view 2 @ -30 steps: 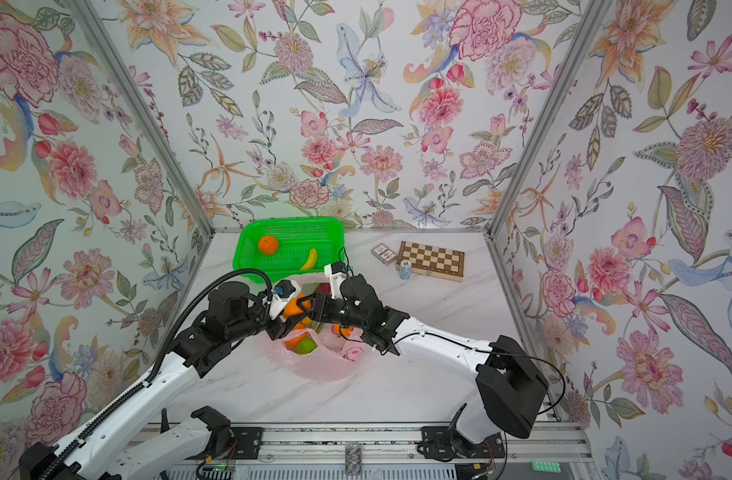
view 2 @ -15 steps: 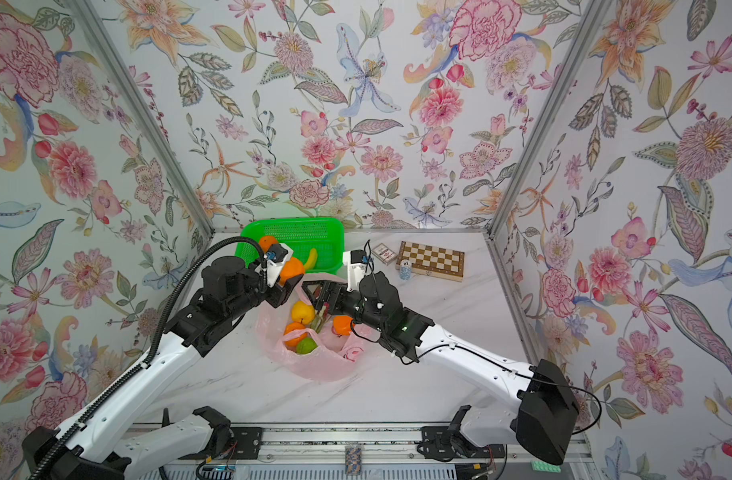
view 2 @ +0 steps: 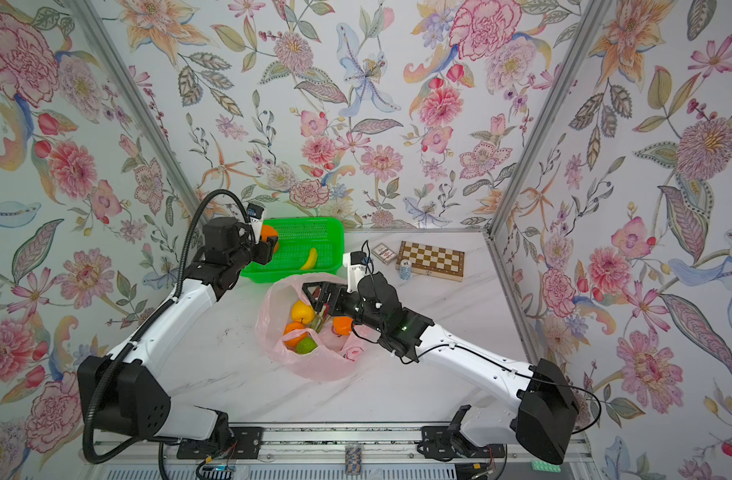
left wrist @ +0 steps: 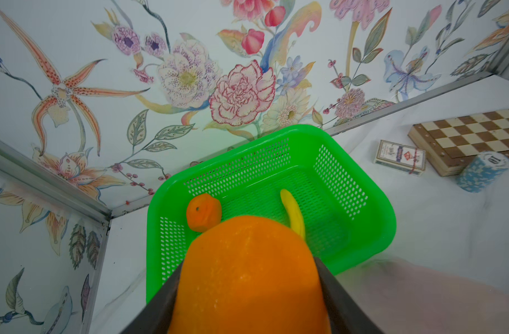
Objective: Untie the knot of the plastic bag and take out the fruit
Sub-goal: 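Carry the orange with the left gripper into the green basket and release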
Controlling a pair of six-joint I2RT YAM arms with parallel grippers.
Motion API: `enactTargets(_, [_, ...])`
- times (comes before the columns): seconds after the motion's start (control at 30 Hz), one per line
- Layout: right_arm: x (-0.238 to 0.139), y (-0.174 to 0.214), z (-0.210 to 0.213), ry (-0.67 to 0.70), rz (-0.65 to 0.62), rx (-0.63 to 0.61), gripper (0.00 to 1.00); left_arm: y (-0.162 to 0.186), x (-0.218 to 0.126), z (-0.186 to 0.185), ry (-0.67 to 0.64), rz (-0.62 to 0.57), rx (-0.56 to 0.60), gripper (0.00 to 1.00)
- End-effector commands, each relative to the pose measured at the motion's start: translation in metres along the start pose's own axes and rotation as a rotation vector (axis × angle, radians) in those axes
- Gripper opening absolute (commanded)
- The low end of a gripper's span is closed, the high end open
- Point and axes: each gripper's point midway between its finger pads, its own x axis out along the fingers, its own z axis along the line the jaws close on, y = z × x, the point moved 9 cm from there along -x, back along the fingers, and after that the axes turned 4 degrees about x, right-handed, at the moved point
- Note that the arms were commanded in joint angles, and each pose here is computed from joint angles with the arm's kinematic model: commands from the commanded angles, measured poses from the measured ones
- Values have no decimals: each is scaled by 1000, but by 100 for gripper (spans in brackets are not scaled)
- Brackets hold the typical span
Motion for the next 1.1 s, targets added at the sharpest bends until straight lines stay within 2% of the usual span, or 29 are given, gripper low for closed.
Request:
enactTargets(0.0, [5, 2, 3, 62, 33, -62, 99, 3, 25, 19, -11, 45, -61, 54])
enactTargets(0.27, [26, 10, 27, 210, 135, -272, 99, 37, 85, 53, -36, 192, -167, 54])
enactTargets(0.5, [45, 14, 46, 370, 185, -465, 99, 69, 123, 65, -30, 320, -198, 53])
enactTargets(0.6, [51, 16, 58, 388, 209, -545, 99, 83, 136, 65, -17, 362, -200, 54])
enactTargets(0.97, [54, 19, 64, 367, 223, -568, 99, 138, 177, 70, 6, 524, -235, 54])
enactTargets(1.07, [53, 19, 63, 374, 221, -563, 99, 147, 189, 69, 48, 534, -236, 54])
